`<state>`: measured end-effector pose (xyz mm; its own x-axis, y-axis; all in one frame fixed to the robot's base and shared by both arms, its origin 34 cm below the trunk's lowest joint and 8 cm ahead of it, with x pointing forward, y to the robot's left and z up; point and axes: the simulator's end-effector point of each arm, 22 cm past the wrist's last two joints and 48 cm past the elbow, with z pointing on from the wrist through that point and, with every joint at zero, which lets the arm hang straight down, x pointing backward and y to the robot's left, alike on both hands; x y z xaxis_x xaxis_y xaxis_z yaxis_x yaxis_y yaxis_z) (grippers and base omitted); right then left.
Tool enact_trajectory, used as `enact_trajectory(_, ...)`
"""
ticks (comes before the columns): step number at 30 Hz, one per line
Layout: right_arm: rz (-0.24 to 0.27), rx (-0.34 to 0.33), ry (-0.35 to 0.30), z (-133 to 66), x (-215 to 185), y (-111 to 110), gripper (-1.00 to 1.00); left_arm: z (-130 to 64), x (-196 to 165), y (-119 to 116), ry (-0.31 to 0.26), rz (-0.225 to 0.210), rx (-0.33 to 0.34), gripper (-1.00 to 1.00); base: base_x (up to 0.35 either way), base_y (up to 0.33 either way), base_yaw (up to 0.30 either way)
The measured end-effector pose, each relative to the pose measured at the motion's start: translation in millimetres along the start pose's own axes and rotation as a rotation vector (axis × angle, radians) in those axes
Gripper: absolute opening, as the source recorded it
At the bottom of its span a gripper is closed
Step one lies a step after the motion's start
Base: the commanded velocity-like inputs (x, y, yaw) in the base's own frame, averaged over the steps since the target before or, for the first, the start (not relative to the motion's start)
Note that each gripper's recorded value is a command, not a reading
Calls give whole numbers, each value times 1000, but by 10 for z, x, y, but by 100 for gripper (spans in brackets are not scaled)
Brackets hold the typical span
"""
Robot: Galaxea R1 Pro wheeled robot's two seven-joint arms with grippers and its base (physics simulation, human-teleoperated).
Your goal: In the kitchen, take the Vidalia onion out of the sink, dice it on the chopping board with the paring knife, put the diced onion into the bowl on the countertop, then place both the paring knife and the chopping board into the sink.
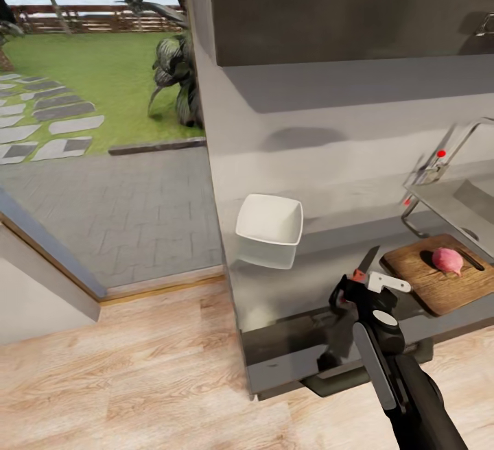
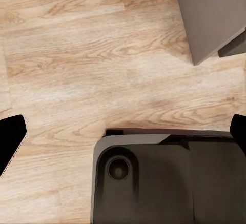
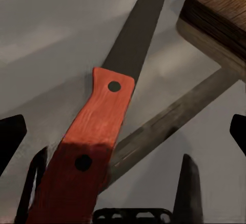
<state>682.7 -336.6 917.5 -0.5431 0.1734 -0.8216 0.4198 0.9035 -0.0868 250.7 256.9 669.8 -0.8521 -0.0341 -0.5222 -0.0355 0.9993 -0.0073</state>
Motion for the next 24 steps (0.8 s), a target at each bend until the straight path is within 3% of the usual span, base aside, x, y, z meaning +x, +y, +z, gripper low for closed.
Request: enact_trajectory(24, -2, 1, 0, 0, -1, -2, 100, 0, 0, -1, 0, 0, 0, 100, 0, 20, 0)
